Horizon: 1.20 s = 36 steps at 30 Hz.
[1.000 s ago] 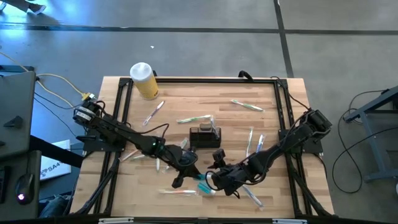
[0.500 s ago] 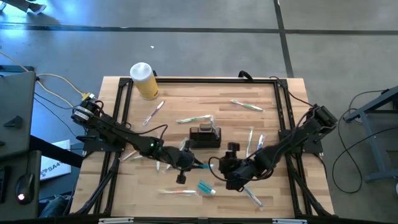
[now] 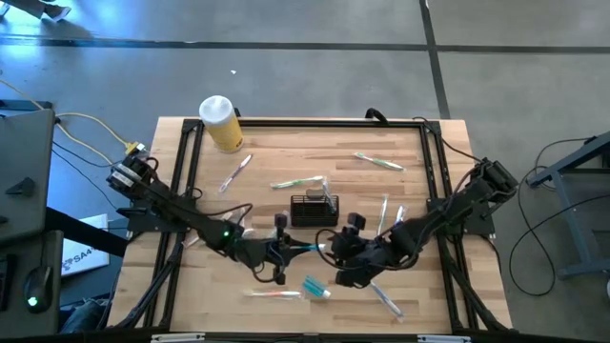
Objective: Pick & Place toothbrushing station
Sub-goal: Put the mouthwash into the wire organizer
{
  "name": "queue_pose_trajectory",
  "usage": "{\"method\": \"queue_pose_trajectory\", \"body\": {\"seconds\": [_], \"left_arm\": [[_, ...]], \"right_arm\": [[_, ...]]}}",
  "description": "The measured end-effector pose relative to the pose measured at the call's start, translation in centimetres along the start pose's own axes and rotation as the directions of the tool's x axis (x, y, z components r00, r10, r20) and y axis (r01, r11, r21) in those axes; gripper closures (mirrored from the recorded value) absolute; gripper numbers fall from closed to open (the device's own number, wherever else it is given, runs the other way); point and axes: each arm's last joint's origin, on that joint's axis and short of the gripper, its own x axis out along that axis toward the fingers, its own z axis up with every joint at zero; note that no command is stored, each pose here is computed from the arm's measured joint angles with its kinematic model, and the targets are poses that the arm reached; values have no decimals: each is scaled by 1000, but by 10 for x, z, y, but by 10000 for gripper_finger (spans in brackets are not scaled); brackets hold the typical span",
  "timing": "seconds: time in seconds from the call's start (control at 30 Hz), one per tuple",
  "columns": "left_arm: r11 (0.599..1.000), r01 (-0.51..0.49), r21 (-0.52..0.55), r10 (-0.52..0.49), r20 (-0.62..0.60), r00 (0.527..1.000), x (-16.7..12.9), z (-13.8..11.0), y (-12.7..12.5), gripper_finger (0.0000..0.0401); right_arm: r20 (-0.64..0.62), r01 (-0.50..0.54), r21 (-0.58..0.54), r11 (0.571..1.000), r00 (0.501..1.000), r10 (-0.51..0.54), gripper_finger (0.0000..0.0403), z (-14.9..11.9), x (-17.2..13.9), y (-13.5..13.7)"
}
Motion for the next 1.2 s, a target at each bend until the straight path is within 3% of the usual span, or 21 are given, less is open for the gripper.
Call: {"method": "queue_pose_trajectory", "body": {"seconds": [0.33,0.63,0.83,1.13,1.2], "left_arm": [[1000,-5,6,5,-15,1000,0,-2,0,382],[1000,-28,1,28,-10,1000,0,-1,1,382],[1000,-30,-3,30,-5,1000,0,0,1,382],[1000,-31,-7,30,-5,1000,0,0,1,384],[1000,-31,-7,31,-6,1000,0,0,1,384]], "right_arm": [[58,-94,-39,995,994,97,178,10,1,5],[42,-84,-29,996,996,85,181,13,8,-2],[38,-83,-27,996,996,84,209,13,9,-3],[20,-93,-41,995,995,94,315,12,9,-3],[18,-89,-44,995,996,90,315,12,9,-4]]}}
